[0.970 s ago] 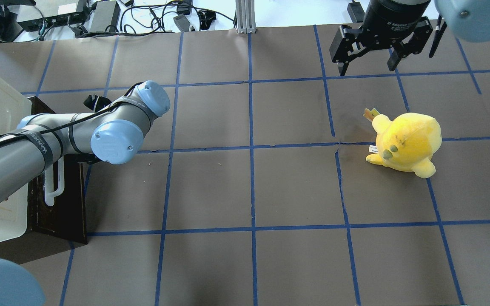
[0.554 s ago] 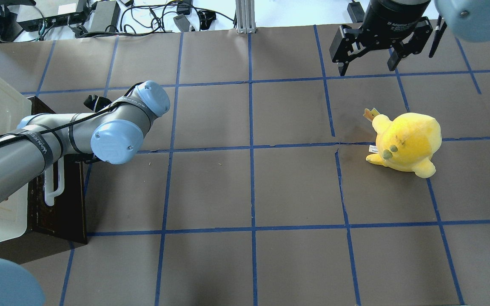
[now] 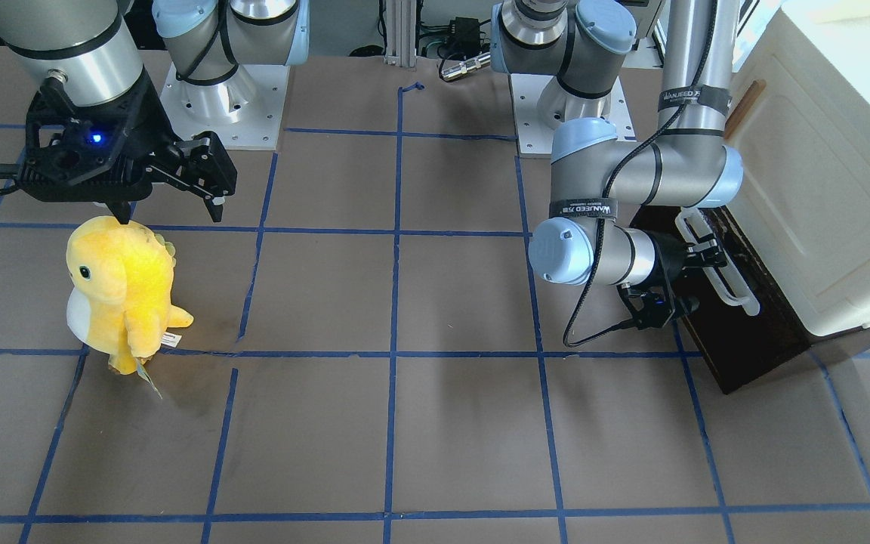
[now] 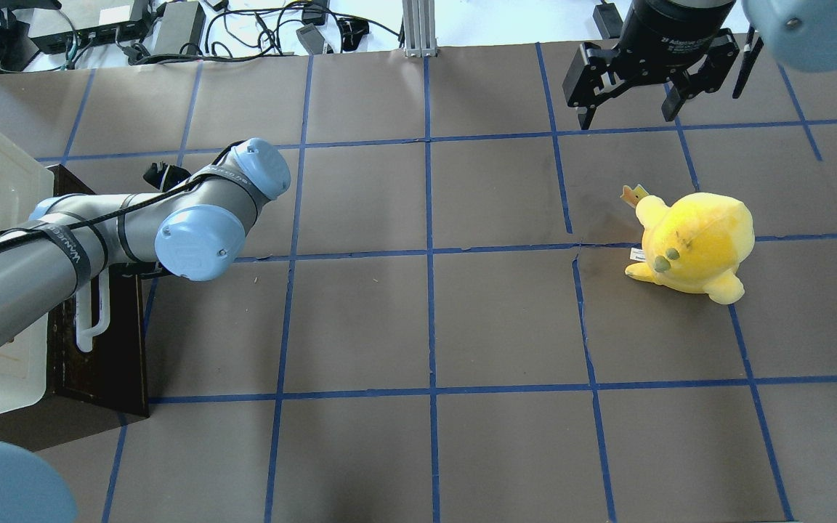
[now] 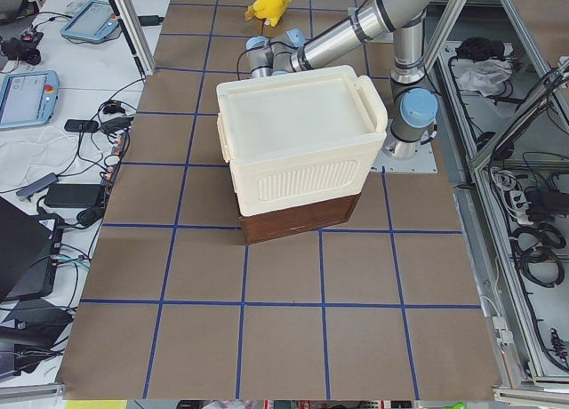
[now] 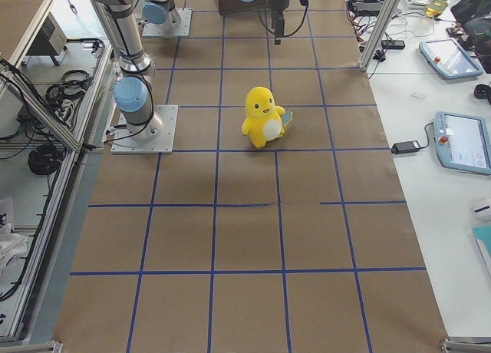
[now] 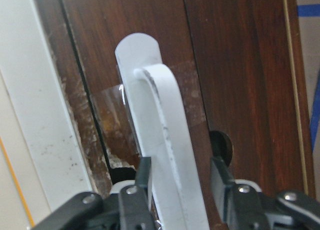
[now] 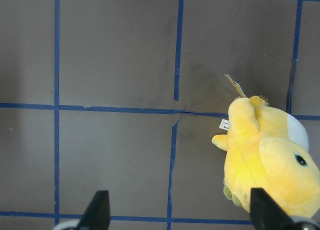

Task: Pull drawer sideways
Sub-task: 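Close the left gripper around the white bar handle, then hold the handle firmly with the left gripper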

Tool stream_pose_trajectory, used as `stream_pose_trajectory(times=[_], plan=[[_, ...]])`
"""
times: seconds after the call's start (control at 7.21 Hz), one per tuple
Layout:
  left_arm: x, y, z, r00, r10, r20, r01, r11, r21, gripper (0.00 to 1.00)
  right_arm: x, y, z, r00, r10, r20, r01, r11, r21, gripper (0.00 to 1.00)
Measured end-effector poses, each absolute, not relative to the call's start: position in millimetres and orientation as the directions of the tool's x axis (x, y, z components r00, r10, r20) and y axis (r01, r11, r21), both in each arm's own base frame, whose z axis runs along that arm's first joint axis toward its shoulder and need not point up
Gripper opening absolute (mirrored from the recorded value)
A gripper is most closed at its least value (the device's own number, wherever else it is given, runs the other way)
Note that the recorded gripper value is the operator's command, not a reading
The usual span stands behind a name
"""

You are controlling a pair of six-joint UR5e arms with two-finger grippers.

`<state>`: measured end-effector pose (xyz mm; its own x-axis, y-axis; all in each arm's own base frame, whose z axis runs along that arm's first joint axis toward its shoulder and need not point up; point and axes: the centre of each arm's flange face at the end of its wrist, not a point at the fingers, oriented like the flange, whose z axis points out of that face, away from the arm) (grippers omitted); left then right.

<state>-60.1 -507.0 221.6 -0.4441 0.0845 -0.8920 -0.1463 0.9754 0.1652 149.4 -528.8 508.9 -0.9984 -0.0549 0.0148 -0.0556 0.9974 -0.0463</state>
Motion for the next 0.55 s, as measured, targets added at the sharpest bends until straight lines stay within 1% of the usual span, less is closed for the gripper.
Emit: stream_pose_trajectory(times=[0.14,0.42,0.55], plan=[[-60.1,-507.0,221.6,-0.445,0.085,-0.892,-0.146,0.975,0.166,0.38,149.4,-528.8,508.9,-0.998,-0.055,0.015,-0.056,0.997,-0.046,1.0],[-60.1,-507.1,221.6,-0.445,0.086,-0.891,-0.146,0.975,0.167,0.29,149.4,-528.8,508.9,-0.998,-0.055,0.015,-0.056,0.997,-0.046,1.0],[-60.1,-507.1,221.6,-0.445,0.086,-0.892,-0.146,0.975,0.167,0.26,149.4,-528.8,508.9,-0.998,-0.055,0.015,-0.055,0.997,-0.046,1.0]])
